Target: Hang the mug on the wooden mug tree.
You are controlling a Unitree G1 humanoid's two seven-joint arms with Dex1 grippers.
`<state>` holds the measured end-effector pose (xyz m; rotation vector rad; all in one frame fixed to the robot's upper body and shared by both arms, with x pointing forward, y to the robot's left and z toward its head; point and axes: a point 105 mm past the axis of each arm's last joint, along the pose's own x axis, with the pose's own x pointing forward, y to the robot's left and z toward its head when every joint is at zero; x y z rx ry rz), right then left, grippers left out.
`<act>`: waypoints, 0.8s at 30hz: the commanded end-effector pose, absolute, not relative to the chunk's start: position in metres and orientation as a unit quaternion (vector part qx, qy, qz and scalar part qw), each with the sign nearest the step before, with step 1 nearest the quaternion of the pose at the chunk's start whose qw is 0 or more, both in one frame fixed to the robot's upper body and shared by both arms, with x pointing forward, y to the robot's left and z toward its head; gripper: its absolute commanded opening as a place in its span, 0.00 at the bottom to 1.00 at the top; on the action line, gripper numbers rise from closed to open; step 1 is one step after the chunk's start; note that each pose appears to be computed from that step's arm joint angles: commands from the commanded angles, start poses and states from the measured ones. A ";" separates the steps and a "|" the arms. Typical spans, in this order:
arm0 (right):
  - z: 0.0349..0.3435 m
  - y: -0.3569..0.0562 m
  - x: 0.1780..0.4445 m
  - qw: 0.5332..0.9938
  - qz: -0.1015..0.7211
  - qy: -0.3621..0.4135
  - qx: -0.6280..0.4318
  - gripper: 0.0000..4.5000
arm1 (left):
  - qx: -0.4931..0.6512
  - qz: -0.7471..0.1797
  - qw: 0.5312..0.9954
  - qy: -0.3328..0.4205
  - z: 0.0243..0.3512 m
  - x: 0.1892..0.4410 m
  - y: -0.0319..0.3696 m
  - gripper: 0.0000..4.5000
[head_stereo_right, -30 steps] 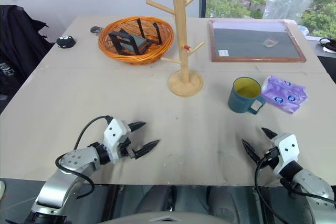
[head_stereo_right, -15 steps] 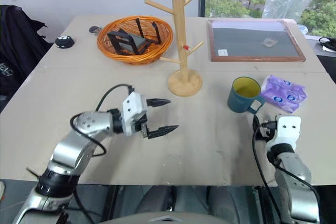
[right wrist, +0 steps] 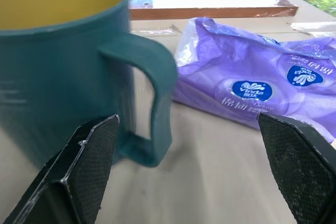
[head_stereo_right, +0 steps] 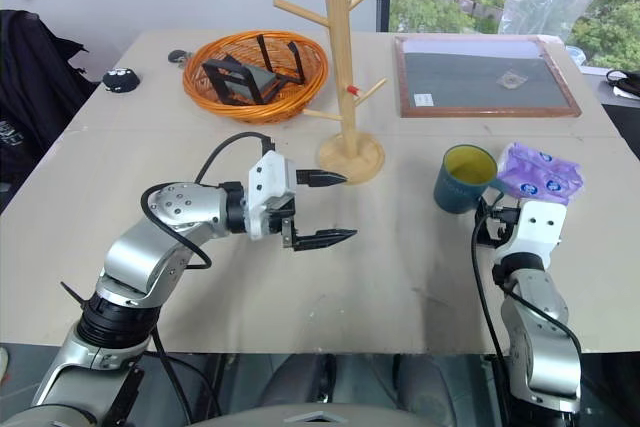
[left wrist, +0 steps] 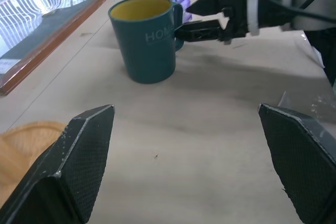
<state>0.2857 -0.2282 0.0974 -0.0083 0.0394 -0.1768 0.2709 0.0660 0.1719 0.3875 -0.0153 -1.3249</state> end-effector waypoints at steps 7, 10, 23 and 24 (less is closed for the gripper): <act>0.101 -0.232 0.304 0.995 -0.102 -0.009 -0.002 0.95 | 0.154 -0.573 0.804 -0.036 0.196 0.270 0.055 1.00; 0.103 -0.234 0.308 0.995 -0.102 -0.015 -0.002 0.95 | 0.134 -0.564 0.813 -0.045 0.204 0.270 0.054 1.00; 0.105 -0.225 0.320 0.998 -0.054 -0.023 -0.008 0.01 | 0.141 -0.555 0.819 -0.045 0.200 0.268 0.051 1.00; 0.108 -0.224 0.319 0.998 -0.050 -0.027 -0.009 0.01 | 0.141 -0.554 0.819 -0.046 0.200 0.267 0.053 1.00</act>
